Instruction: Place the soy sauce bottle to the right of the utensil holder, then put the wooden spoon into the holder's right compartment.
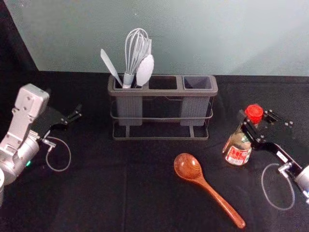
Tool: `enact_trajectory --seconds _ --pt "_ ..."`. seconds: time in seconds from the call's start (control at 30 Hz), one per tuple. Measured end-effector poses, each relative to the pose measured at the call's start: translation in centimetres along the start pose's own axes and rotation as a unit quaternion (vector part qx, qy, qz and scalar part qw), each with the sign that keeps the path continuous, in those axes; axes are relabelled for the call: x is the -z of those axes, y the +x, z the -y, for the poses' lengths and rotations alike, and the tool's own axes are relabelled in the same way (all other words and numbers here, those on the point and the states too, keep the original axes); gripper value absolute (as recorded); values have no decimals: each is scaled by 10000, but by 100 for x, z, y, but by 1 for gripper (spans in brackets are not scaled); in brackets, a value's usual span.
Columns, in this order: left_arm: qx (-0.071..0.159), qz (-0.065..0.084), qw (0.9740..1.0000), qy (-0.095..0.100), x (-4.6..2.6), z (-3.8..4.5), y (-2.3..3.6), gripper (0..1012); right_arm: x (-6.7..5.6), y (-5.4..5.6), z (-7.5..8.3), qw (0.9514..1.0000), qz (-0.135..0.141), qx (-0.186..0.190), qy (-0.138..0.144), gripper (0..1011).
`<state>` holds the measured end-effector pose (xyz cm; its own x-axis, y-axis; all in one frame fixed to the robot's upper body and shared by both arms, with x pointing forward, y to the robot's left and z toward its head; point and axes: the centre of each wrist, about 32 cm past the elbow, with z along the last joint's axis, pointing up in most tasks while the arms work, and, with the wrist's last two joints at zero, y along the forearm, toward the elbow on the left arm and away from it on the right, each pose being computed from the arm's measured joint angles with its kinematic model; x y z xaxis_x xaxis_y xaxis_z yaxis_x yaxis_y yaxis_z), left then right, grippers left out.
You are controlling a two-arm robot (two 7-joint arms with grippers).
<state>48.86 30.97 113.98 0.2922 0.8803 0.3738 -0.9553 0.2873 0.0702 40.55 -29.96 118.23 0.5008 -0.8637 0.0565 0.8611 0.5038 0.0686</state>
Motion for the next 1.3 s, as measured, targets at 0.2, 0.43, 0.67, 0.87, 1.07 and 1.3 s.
enact_trajectory --seconds 0.2,0.43,0.67,0.87,1.07,1.3 --pt "0 0 10000 0 0 0 0 1011 45 116 -110 10000 28 22 -11 383" --pt "0 0 10000 0 0 0 0 1011 87 181 -225 10000 43 42 -34 382" --pt "0 0 10000 1 0 0 0 1011 132 223 -323 9999 39 99 -37 383" --pt "0 -1 10000 0 0 0 0 1011 148 252 -380 9999 17 153 -6 382" --pt "0 0 10000 0 0 0 0 1011 155 299 -459 9999 9 169 25 383" --pt "0 0 10000 0 0 0 0 1011 181 371 -567 9999 4 113 44 383"
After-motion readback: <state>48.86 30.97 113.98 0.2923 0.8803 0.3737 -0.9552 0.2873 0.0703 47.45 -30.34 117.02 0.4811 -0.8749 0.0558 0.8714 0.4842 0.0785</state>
